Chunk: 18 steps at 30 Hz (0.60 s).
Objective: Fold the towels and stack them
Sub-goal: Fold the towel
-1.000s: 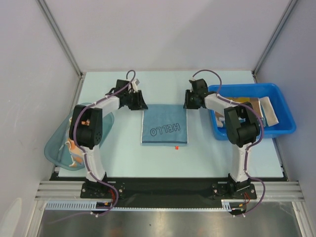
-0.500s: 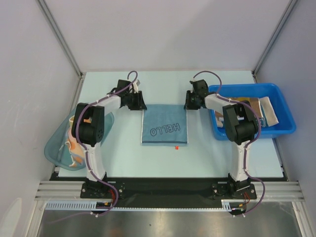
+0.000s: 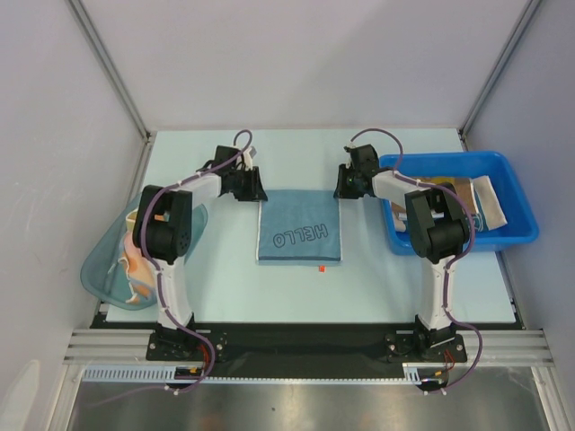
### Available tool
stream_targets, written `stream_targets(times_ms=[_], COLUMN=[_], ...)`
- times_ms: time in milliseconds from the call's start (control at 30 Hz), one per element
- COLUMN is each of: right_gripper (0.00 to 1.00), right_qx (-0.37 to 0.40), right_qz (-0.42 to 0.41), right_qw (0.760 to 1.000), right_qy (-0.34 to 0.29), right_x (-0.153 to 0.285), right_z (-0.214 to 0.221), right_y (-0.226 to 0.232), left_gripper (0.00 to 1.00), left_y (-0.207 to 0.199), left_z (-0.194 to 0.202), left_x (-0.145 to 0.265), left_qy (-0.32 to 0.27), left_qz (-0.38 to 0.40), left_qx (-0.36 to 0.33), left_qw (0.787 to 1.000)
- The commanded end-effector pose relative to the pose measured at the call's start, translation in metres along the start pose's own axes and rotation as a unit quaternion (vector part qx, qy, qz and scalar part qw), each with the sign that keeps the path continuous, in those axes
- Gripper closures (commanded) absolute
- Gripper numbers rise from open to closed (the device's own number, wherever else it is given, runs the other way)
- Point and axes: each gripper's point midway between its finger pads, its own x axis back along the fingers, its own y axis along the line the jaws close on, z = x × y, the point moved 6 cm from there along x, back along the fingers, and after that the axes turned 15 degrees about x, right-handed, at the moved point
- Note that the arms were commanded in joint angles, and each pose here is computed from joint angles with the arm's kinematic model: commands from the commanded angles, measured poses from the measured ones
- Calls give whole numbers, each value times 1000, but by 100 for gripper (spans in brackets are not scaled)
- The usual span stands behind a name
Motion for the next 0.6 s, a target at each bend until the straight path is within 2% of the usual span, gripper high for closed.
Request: stream_targets(times_ms=[0,67,100,133,200,233,267,433,567], right_gripper=[76,76,79,81,92,97,100,100,100], right_qx=[2,-1,-1,0,0,1,0,8,30], right_qz=[-13,-13,-14,-14,-15,-15,-15,-24,-26], right_qw=[999,999,999,999,999,999,999,997,990], right_qy=[-31,-30,-29,-32,-31,-33,-35,-78,-136], right_x=[3,3,3,4,4,6,8,32,72], right_z=[-19,-19,-18,-19,-19,-20,-21,-37,-65], right_y=[3,3,3,3,3,3,1,-1,5], left_gripper=[63,66,68,79,90,99,100,100,100], left_y=[-9,-10,-10,-11,-12,-15,-16,-27,-46], left_z=[-12,-12,-12,-13,-15,-18,-18,-33,-47], left_x=[-2,-2,-2,-1,0,2,4,22,53], left_qy=[-11,-10,-10,-11,-11,-14,-12,-36,-73], left_qz=[32,35,37,38,38,42,42,69,106], left_qx=[-16,-16,-18,-18,-19,-21,-21,-22,-45], left_qw=[999,999,999,999,999,999,999,997,991])
